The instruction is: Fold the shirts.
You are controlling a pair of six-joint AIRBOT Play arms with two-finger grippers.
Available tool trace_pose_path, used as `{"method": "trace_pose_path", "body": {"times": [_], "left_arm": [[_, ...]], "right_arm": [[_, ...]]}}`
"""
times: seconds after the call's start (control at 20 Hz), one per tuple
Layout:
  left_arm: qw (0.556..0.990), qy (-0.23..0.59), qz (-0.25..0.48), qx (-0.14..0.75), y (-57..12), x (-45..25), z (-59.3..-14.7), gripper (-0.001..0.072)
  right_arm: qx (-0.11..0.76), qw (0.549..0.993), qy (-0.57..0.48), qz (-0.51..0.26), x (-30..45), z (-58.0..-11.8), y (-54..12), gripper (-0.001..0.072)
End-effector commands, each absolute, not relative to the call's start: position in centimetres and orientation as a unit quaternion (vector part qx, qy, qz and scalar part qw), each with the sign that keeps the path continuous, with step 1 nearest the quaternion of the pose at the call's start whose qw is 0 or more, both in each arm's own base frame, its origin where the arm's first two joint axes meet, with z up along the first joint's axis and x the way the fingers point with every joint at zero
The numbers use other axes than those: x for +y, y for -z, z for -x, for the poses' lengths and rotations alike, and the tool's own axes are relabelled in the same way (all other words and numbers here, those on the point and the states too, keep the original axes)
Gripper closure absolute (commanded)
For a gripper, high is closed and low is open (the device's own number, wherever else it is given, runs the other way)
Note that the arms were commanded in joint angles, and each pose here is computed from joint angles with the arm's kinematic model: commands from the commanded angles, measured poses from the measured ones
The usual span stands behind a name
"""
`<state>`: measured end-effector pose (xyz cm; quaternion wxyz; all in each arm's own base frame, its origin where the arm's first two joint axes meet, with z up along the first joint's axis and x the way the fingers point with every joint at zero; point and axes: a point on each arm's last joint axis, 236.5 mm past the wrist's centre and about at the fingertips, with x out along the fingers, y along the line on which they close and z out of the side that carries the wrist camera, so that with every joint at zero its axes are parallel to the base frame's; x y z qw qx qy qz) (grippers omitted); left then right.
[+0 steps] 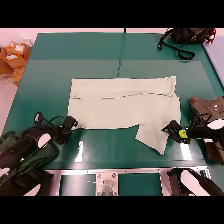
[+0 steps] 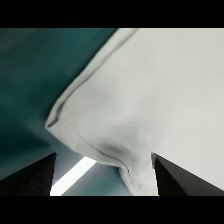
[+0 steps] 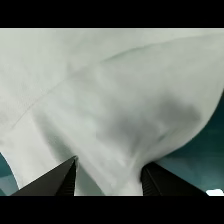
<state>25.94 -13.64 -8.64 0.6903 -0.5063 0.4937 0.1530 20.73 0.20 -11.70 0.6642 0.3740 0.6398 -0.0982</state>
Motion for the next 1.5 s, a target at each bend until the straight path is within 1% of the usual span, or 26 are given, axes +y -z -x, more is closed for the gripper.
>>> {"method": "trace_pose_path", "body": {"times": [0.0, 0.1, 0.2, 0.25, 0.3, 0.35, 0.4, 0.55, 0.6, 0.65, 0.85, 0.9, 0.95, 1.0, 1.05, 1.15, 1.3, 1.45], "left_arm": [[0.656, -0.178, 0.567, 0.464, 10.3, -13.8, -26.9, 0.0001], [0.645, -0.172, 0.607, 0.432, 10.6, -14.3, -29.0, 0.0001], [0.646, -0.169, 0.617, 0.418, 10.8, -14.3, -29.9, 0.0002], [0.640, -0.178, 0.613, 0.427, 11.2, -14.2, -29.3, 0.0062], [0.636, -0.187, 0.606, 0.440, 11.6, -14.2, -28.6, 0.0273], [0.632, -0.192, 0.601, 0.451, 11.6, -14.2, -27.9, 0.0403], [0.635, -0.187, 0.597, 0.454, 11.1, -14.3, -27.7, 0.0417], [0.652, -0.161, 0.589, 0.450, 9.8, -14.5, -28.0, 0.0418], [0.653, -0.160, 0.586, 0.452, 9.8, -14.5, -27.9, 0.0462], [0.655, -0.160, 0.583, 0.454, 9.8, -14.4, -27.7, 0.0675], [0.664, -0.149, 0.580, 0.448, 9.5, -14.5, -28.2, 0.0684], [0.665, -0.148, 0.581, 0.446, 9.4, -14.5, -28.3, 0.0683], [0.665, -0.148, 0.580, 0.447, 9.5, -14.5, -28.2, 0.0684], [0.666, -0.148, 0.577, 0.449, 9.5, -14.5, -28.1, 0.0684], [0.664, -0.151, 0.574, 0.454, 9.7, -14.5, -27.9, 0.0683], [0.678, -0.141, 0.549, 0.469, 9.6, -14.6, -27.5, 0.0684], [0.741, -0.067, 0.460, 0.484, 6.9, -15.0, -27.5, 0.0684], [0.760, -0.050, 0.394, 0.515, 5.9, -13.9, -27.0, 0.0684]], "right_arm": [[0.637, 0.667, 0.100, -0.373, 0.1, -20.9, 11.7, 0.0226], [0.639, 0.666, 0.099, -0.373, 0.1, -20.8, 11.7, 0.0226], [0.641, 0.663, 0.098, -0.373, 0.2, -20.6, 11.7, 0.0226], [0.641, 0.663, 0.098, -0.373, 0.2, -20.7, 11.7, 0.0226], [0.641, 0.663, 0.098, -0.373, 0.2, -20.6, 11.7, 0.0226], [0.642, 0.662, 0.098, -0.373, 0.3, -20.6, 11.7, 0.0226], [0.642, 0.662, 0.097, -0.373, 0.3, -20.6, 11.7, 0.0226], [0.648, 0.657, 0.095, -0.372, 0.4, -20.3, 11.7, 0.0225], [0.652, 0.655, 0.094, -0.371, 0.5, -20.1, 11.6, 0.0225], [0.654, 0.655, 0.094, -0.366, 0.3, -20.0, 11.6, 0.0225], [0.661, 0.650, 0.091, -0.362, 0.4, -19.6, 11.5, 0.0226], [0.667, 0.645, 0.089, -0.363, 0.7, -19.2, 11.6, 0.0245], [0.670, 0.641, 0.088, -0.364, 0.8, -19.0, 11.6, 0.0410], [0.671, 0.640, 0.087, -0.364, 0.8, -19.0, 11.6, 0.0699], [0.670, 0.643, 0.084, -0.362, 0.8, -19.2, 11.3, 0.0694], [0.669, 0.647, 0.077, -0.358, 0.6, -19.8, 10.5, 0.0694], [0.664, 0.655, 0.070, -0.354, 0.5, -20.4, 9.2, 0.0694], [0.663, 0.662, 0.078, -0.341, 0.0, -19.9, 8.6, 0.0695]]}}
